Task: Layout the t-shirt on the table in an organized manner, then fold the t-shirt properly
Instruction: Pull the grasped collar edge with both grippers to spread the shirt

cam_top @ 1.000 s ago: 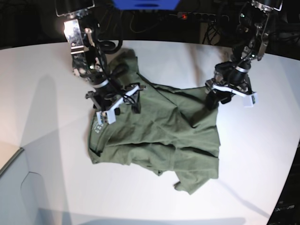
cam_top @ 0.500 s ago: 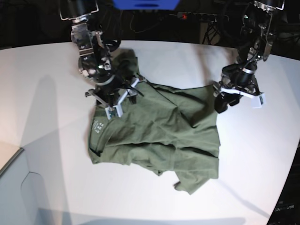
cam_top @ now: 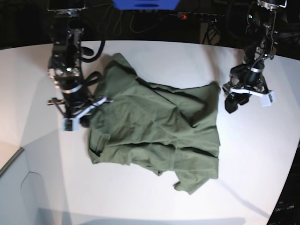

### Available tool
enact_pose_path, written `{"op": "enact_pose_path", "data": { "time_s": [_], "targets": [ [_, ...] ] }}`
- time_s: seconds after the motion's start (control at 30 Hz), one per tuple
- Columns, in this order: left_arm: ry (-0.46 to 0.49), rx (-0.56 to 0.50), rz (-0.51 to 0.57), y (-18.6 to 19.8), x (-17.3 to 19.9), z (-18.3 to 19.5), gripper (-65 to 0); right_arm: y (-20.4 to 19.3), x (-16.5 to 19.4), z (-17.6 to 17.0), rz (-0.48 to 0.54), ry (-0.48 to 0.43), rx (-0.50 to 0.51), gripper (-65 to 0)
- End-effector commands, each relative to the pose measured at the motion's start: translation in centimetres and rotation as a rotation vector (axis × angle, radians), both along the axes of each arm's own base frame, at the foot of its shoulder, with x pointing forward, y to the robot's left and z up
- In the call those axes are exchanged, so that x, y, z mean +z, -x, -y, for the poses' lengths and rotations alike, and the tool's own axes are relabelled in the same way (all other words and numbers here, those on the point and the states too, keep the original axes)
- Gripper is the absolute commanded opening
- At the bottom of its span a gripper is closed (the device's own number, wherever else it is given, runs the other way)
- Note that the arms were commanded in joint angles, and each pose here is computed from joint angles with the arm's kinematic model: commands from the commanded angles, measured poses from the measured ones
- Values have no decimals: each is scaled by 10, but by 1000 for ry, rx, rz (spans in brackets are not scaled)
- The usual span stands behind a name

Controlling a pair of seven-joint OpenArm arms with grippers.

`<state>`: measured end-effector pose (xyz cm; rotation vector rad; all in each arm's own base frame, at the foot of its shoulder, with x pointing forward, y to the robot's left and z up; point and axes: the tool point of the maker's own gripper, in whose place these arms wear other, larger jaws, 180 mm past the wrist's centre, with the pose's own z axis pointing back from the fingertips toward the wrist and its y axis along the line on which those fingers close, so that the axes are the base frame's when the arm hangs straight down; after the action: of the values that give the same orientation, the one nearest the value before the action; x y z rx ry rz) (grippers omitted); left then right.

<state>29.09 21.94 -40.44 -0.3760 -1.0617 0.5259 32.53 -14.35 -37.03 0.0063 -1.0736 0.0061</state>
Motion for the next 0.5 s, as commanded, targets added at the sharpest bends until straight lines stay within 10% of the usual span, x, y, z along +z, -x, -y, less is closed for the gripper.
{"op": "enact_pose_path", "data": {
  "time_s": [0.0,0.47],
  "targets": [
    [-6,12,67,-10,19,-7,-293,-9,26,10,89,8,-22,-650],
    [-4,27,95,-11,30,-10,-288,32,34,154,106,50,-447,-650]
  ]
}}
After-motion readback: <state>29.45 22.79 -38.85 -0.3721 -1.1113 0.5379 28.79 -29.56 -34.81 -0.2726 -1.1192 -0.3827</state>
